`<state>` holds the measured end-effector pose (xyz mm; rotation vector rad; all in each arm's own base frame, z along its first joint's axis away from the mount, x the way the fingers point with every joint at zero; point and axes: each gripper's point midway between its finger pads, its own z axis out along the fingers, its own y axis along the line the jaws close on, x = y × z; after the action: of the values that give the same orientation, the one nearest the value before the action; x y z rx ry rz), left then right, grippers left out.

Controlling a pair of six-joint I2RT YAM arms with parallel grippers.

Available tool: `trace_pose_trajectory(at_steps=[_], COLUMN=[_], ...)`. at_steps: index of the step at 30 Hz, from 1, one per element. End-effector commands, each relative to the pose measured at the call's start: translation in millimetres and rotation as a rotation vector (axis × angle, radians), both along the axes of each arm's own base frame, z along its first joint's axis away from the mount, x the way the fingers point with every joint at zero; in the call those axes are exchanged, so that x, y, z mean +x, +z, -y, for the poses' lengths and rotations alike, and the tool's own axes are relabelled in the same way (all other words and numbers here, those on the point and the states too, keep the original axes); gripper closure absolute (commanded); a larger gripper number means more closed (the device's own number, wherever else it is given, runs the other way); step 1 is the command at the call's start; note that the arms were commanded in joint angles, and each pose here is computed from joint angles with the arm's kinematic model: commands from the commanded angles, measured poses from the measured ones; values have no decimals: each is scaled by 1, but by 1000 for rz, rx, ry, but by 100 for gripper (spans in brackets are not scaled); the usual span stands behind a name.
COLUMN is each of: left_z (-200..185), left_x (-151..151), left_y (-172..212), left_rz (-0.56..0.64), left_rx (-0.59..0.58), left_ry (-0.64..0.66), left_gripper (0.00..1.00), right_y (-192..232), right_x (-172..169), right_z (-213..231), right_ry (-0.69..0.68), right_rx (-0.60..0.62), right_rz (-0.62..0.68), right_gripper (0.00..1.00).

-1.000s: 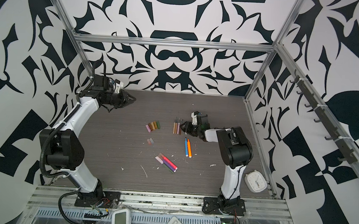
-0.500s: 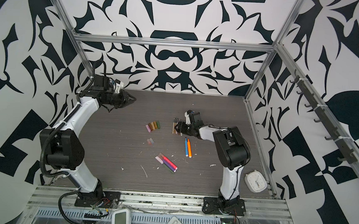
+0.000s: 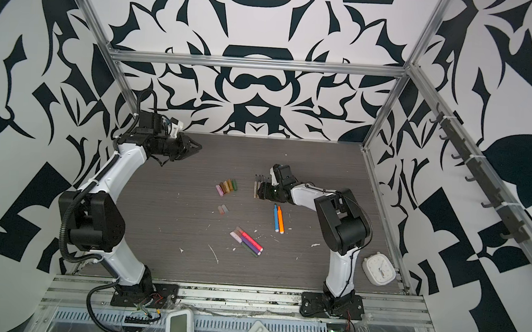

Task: Open the pen caps
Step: 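Move the right gripper back to the pastel marker pile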

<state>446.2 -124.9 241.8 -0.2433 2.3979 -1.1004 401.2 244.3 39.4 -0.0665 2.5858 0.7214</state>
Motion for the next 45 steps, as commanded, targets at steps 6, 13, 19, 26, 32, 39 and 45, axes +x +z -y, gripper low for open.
trace_pose_trajectory(at_steps=[6,13,19,26,32,39,45], left_z=[-4,1,0,-4,-8,-7,-6], left_x=[0,1,2,-3,-3,-1,0], left_y=[-10,-4,-7,6,14,10,7], left_rz=[-23,-21,-27,29,69,57,46], left_rx=[-13,-63,-70,-36,-50,-59,-67], left_ry=[2,-5,0,9,18,16,13], left_gripper=[74,74,75,74,73,74,74], right_y=[30,42,51,70,73,55,42], right_x=[-5,-6,-13,-62,-144,-215,-236], right_z=[-11,-15,0,5,-27,-44,-37], right_ry=[11,10,-17,84,289,423,454], right_rx=[98,142,80,-106,-219,-297,-321], right_rz=[22,27,40,56,75,78,68], right_gripper=[29,29,30,37,47,54,58])
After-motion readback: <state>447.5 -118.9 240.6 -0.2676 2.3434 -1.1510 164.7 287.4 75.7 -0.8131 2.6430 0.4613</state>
